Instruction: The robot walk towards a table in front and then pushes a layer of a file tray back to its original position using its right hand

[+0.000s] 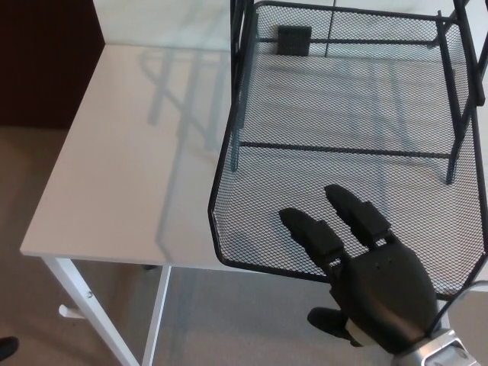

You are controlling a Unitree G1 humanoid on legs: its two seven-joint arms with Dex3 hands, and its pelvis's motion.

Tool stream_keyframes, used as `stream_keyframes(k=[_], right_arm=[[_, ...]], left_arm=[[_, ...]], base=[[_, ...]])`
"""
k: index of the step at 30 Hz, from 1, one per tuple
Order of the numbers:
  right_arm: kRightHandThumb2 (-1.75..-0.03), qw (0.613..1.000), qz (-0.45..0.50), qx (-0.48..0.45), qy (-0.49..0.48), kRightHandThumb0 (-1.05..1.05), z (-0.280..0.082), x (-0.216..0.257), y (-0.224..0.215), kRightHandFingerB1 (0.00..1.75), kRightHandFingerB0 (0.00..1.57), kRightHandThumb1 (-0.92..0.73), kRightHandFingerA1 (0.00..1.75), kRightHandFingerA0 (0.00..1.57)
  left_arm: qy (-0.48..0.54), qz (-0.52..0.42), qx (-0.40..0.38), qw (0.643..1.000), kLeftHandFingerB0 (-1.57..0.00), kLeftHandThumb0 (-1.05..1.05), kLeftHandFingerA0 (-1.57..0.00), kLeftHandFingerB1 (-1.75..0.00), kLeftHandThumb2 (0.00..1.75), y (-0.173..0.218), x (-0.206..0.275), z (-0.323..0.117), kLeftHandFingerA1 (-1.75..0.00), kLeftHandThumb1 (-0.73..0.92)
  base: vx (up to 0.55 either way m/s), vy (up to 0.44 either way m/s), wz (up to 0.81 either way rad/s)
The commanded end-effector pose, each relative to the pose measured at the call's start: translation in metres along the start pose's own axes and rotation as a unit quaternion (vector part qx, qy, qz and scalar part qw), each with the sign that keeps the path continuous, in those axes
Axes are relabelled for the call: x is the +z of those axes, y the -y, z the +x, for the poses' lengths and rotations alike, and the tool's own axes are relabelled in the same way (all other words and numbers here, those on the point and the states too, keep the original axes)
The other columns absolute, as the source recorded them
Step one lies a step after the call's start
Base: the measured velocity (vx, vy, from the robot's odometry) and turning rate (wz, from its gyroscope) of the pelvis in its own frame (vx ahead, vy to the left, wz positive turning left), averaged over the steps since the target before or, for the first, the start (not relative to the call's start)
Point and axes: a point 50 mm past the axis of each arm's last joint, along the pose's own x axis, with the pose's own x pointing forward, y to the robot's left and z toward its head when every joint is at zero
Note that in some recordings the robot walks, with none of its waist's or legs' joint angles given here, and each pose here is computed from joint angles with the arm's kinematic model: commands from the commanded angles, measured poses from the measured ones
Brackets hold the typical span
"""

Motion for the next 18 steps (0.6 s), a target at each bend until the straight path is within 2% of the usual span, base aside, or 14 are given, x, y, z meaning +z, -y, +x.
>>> stream_keyframes(k=[1,3,4,7,8,11,12,13,17,18], right_arm=[[-0.54,1.0,-0.021,-0.007,-0.022,-0.49,0.007,-0.007,0.007,0.25,0.1,-0.45,0.31,0.0],[-0.55,0.999,-0.024,-0.017,-0.018,-0.49,0.009,-0.006,0.012,0.25,0.11,-0.44,0.3,0.0],[-0.74,0.999,-0.027,-0.025,-0.015,-0.5,0.011,-0.006,0.015,0.3,0.05,-0.32,0.23,0.01],[-0.75,0.999,-0.031,-0.041,-0.009,-0.49,0.013,-0.004,0.023,0.3,0.01,-0.33,0.25,0.01],[-0.54,0.998,-0.032,-0.045,-0.009,-0.51,0.014,-0.003,0.026,0.26,0.09,-0.46,0.33,0.0],[-0.55,0.998,-0.037,-0.056,-0.007,-0.49,0.016,-0.002,0.034,0.25,0.11,-0.46,0.31,0.0],[-0.73,0.998,-0.043,-0.055,-0.009,-0.5,0.018,-0.005,0.037,0.32,0.05,-0.33,0.23,0.02],[-0.74,0.998,-0.044,-0.054,-0.01,-0.49,0.018,-0.006,0.038,0.32,0.05,-0.32,0.23,0.01],[-0.73,0.997,-0.051,-0.052,-0.016,-0.49,0.021,-0.013,0.042,0.31,0.03,-0.32,0.23,0.02],[-0.55,0.997,-0.051,-0.054,-0.016,-0.48,0.022,-0.015,0.043,0.26,0.12,-0.44,0.3,0.02]], left_arm=[[-0.004,0.013,0.006,1.0,-0.42,-0.05,-0.41,-0.34,0.54,-0.004,0.004,-0.001,-0.43,0.48],[-0.004,0.01,0.005,1.0,-0.43,-0.04,-0.41,-0.34,0.54,-0.005,0.004,0.0,-0.42,0.48],[-0.005,0.007,0.005,1.0,-0.43,-0.04,-0.4,-0.34,0.54,-0.005,0.004,0.0,-0.43,0.49],[-0.004,0.012,0.006,1.0,-0.43,-0.06,-0.41,-0.34,0.54,-0.004,0.003,-0.001,-0.43,0.48],[-0.004,0.018,0.006,1.0,-0.43,-0.08,-0.42,-0.34,0.54,-0.005,0.003,-0.002,-0.43,0.47],[-0.009,0.018,0.008,1.0,-0.43,-0.05,-0.41,-0.34,0.54,-0.005,0.002,-0.002,-0.42,0.48],[-0.008,0.018,0.004,1.0,-0.41,-0.04,-0.41,-0.34,0.54,-0.004,0.001,-0.002,-0.43,0.49],[-0.007,0.019,0.003,1.0,-0.41,-0.05,-0.41,-0.34,0.54,-0.004,0.001,-0.002,-0.43,0.48],[-0.014,0.025,0.007,1.0,-0.43,-0.07,-0.42,-0.34,0.55,-0.005,0.001,-0.002,-0.42,0.48],[-0.012,0.024,0.007,1.0,-0.42,-0.05,-0.41,-0.34,0.55,-0.005,0.002,-0.002,-0.42,0.49]], base=[[0.0,0.0,0.0],[0.0,0.0,0.0],[0.0,0.0,0.0],[0.0,0.0,0.0],[0.0,0.0,0.0],[0.0,0.0,0.0],[0.0,0.0,0.0],[0.0,0.0,0.0],[0.0,0.0,0.0],[0.0,0.0,0.0]])
